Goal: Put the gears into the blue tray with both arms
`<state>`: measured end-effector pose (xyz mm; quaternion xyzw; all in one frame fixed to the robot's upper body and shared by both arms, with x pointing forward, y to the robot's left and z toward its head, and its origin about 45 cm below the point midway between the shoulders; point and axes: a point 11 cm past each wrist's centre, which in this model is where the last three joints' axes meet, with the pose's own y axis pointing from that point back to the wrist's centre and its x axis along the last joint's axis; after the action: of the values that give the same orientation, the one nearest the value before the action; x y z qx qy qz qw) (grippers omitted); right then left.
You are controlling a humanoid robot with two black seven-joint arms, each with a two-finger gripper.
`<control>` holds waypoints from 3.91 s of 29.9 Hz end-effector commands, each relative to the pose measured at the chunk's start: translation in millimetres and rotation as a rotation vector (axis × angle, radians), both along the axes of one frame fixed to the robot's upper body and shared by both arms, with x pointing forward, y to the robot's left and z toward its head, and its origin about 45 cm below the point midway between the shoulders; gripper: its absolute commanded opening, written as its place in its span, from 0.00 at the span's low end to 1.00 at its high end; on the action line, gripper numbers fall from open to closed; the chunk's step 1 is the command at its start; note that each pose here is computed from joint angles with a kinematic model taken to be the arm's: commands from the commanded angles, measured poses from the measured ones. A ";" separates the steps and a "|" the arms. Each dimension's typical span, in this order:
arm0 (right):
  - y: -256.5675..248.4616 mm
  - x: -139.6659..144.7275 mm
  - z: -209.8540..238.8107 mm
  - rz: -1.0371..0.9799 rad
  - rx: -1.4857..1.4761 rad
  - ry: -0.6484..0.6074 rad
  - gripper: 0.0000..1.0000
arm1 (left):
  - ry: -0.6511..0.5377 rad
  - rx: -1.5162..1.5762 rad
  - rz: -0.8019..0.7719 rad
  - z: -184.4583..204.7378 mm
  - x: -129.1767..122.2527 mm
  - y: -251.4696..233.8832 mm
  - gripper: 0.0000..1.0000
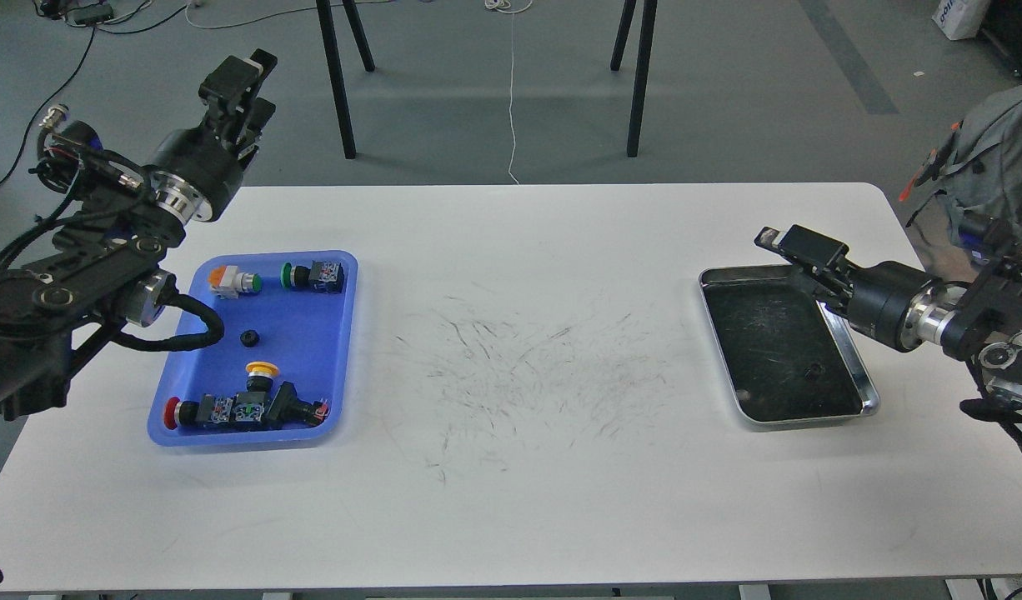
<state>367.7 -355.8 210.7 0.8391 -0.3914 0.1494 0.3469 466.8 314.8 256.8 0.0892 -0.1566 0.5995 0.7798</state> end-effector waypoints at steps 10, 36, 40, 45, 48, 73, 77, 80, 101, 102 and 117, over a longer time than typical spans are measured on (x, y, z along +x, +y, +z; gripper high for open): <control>-9.6 -0.8 19.1 0.270 -0.302 -0.012 0.96 | 0.093 -0.095 -0.133 -8.4 -0.3 -9.4 1.00; -85.2 -35.5 -4.1 0.665 -0.859 0.098 0.95 | 0.196 -0.174 -0.224 -27.1 8.2 -17.6 1.00; -99.5 -32.9 -19.1 0.641 -0.894 0.126 0.95 | 0.195 -0.178 -0.228 -27.2 8.3 -19.7 1.00; -94.6 -22.3 -24.7 0.647 -0.910 0.119 0.95 | 0.194 -0.177 -0.221 -26.4 8.0 -15.8 1.00; -83.4 -18.4 -28.1 0.667 -0.900 0.109 0.95 | 0.193 -0.192 -0.215 -25.4 8.1 -14.3 1.00; -59.4 -7.7 -47.7 0.715 -0.897 0.099 0.93 | 0.195 -0.190 -0.191 -26.1 5.6 -0.8 1.00; -60.1 -6.0 -48.1 0.710 -0.901 0.097 0.93 | 0.195 -0.207 -0.179 -26.5 5.2 2.1 1.00; -58.3 -2.8 -50.0 0.711 -0.908 0.088 0.92 | 0.195 -0.220 -0.173 -26.4 5.0 3.5 1.00; -53.2 -9.2 -67.9 0.730 -0.897 0.094 0.87 | 0.201 -0.220 -0.161 -29.6 3.0 8.3 1.00; -53.1 -9.2 -67.9 0.729 -0.896 0.093 0.86 | 0.201 -0.220 -0.161 -29.6 2.9 8.3 1.00; -50.9 -7.7 -68.4 0.735 -0.899 0.086 0.66 | 0.207 -0.226 -0.154 -33.0 1.3 9.7 1.00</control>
<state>359.7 -406.4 141.5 0.6959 0.0420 0.3769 0.6098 468.0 324.8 224.0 0.0497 -0.0135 0.5390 0.8407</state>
